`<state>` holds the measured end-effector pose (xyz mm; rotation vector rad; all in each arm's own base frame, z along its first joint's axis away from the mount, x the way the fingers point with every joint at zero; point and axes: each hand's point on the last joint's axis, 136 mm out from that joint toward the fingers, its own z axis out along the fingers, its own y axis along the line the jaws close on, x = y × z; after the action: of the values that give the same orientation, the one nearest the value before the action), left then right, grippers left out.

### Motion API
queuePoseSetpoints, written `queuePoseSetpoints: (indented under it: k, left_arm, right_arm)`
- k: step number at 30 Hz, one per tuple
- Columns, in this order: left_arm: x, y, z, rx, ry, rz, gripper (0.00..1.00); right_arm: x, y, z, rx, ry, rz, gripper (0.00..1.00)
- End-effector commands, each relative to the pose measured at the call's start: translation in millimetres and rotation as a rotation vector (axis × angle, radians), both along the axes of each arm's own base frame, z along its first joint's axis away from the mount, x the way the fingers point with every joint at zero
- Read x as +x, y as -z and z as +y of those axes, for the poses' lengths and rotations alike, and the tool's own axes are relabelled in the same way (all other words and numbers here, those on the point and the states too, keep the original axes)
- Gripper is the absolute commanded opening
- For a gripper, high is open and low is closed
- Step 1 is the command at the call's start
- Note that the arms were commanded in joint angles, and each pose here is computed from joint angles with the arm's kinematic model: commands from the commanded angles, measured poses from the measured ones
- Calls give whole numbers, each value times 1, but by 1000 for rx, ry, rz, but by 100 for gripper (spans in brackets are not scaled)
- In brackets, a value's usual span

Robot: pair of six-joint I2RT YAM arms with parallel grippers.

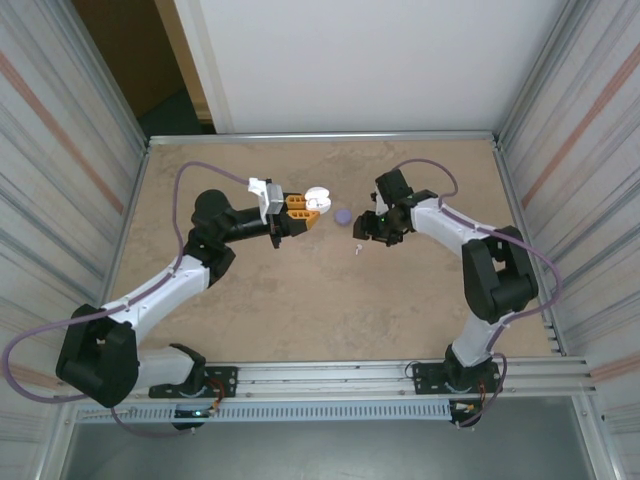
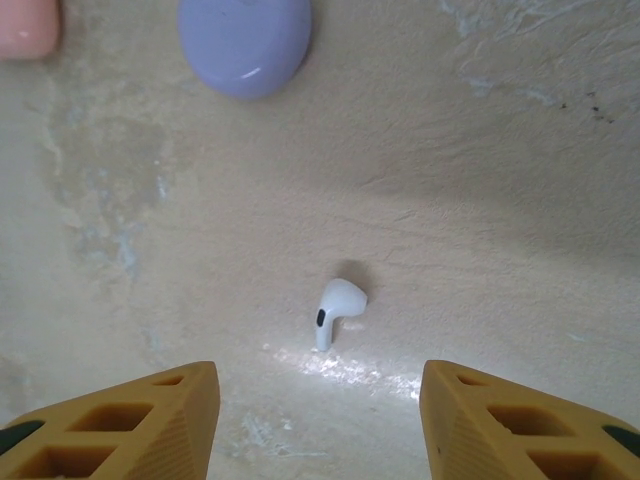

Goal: Insert wireless bluetooth earbuds into charging case

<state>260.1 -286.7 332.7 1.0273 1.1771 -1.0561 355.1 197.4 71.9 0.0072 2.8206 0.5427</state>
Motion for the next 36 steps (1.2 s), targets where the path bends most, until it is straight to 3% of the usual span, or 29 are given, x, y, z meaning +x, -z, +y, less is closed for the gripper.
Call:
queuePoseSetpoints:
  k: [1,8,36]
  left_arm:
    - [-5,-13,6,-19,-17,-52,0]
    - [-5,-13,6,-19,-18,-54,0]
    - [-6,-15,6,-20,-14,-59,0]
  right_arm:
    - [-3,10,-1,-64,-19,36,52]
    - [-3,26,9,-82,-49,78,43]
    - [4,46,16,-117,-69,108,36]
